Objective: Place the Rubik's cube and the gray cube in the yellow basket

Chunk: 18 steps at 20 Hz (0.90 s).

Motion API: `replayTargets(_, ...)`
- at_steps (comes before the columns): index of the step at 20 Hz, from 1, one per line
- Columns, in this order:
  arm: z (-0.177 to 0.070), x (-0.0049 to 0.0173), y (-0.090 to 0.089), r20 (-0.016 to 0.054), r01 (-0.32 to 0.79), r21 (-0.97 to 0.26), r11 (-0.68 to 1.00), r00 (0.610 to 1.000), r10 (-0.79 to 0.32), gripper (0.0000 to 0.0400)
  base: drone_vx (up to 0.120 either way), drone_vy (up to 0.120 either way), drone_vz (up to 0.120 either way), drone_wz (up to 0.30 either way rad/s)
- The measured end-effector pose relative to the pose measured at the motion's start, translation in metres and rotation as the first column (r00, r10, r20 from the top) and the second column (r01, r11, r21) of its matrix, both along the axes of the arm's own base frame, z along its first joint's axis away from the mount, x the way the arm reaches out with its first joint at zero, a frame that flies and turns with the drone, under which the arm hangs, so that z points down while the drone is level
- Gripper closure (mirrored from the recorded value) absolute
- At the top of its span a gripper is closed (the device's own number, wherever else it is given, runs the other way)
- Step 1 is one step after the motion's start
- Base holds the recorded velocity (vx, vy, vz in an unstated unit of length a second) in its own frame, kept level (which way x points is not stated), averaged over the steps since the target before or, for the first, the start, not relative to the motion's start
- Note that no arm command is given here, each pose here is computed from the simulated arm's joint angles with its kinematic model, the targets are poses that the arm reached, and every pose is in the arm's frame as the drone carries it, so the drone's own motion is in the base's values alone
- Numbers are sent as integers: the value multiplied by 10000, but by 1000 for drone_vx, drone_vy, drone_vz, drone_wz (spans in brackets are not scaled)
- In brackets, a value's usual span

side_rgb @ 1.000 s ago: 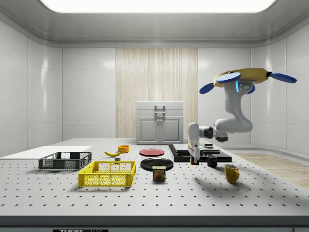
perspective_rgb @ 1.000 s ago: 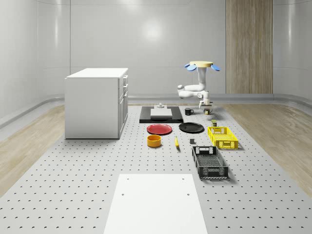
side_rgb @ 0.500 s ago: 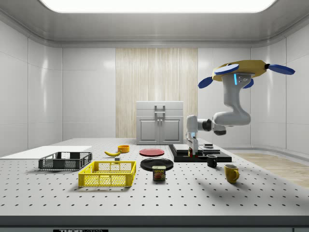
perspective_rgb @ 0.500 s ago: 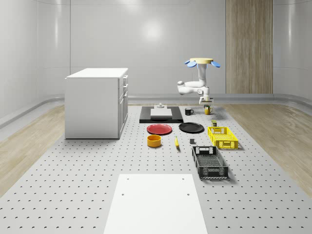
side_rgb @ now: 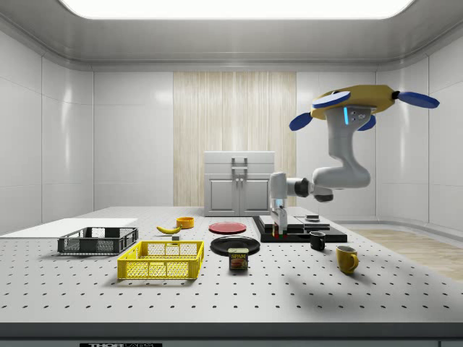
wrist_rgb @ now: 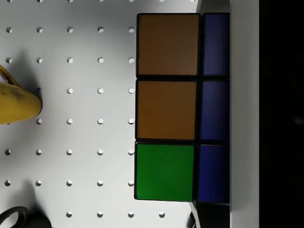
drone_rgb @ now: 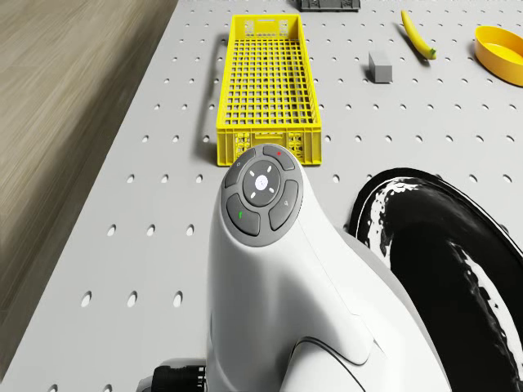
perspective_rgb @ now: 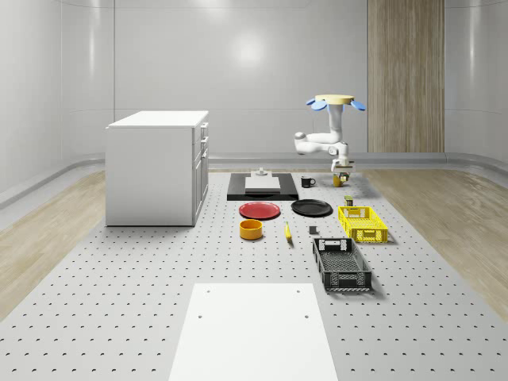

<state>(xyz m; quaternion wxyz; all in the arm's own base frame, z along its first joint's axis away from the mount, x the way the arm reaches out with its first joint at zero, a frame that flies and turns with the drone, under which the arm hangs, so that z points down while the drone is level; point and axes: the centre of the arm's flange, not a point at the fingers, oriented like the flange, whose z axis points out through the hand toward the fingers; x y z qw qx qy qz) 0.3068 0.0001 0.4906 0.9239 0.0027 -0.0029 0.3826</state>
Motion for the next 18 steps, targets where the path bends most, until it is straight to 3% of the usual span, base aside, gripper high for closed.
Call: replayTargets(18, 0, 0, 0, 1, -1, 2, 10000, 10000, 1, 80, 120, 0, 0, 0)
